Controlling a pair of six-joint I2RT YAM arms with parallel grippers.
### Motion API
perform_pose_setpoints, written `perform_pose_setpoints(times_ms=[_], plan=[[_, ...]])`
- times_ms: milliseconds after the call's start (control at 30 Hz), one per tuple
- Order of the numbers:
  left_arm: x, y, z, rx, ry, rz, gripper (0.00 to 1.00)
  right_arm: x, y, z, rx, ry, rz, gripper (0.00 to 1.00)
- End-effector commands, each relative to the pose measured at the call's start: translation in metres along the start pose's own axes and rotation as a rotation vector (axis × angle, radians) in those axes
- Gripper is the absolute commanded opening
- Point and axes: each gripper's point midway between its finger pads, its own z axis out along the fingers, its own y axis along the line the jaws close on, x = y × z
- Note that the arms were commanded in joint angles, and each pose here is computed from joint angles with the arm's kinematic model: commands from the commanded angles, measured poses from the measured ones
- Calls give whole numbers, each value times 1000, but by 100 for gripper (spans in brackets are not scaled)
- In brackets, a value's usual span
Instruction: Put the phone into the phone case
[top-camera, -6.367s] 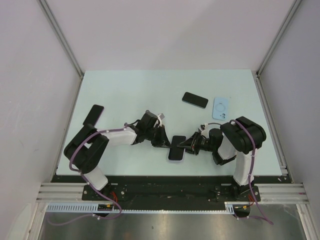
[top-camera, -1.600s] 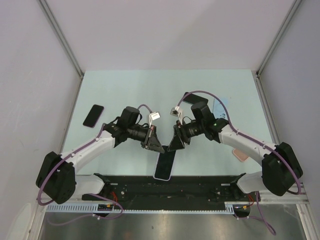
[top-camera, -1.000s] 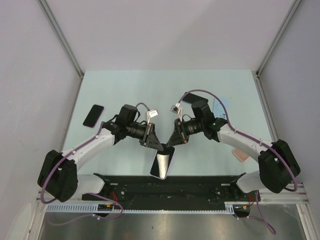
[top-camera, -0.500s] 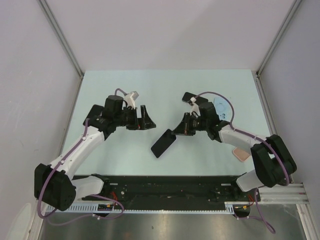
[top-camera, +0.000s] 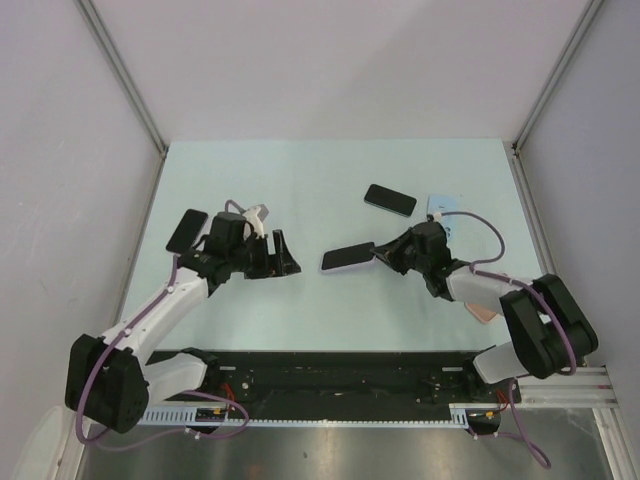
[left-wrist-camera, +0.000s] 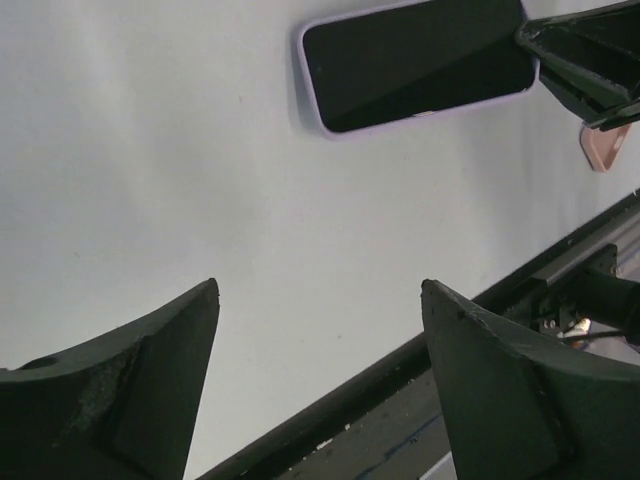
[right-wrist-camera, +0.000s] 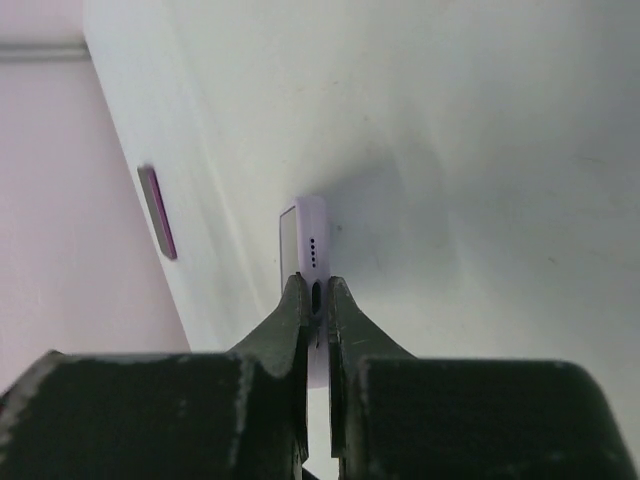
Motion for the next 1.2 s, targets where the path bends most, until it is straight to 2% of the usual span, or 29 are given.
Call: perform_pose_setpoints(times_ms=[0, 133, 300, 433, 733, 1000, 1133, 1167], plan=[[13, -11, 17, 110, 39, -88, 78, -35, 2, -20, -2, -253, 130, 0], [28, -16, 32, 137, 77, -119, 72, -7, -1, -32, 6, -223, 132, 0], [42, -22, 46, 158, 138, -148, 65, 31, -7, -46, 55, -175, 69, 8], [49, -23, 53, 167, 159, -166, 63, 59, -28, -53, 93, -130, 78, 11], [73, -31, 61, 193, 201, -185, 57, 102, -34, -66, 108, -127, 73, 14], [87, -8, 69, 76, 181, -166, 50, 140, -50, -68, 156, -75, 61, 14], [83, 10, 76, -22, 157, -158, 38, 154, -42, -70, 114, -61, 49, 14], [83, 12, 78, -32, 154, -158, 32, 155, -38, -70, 100, -62, 50, 15]])
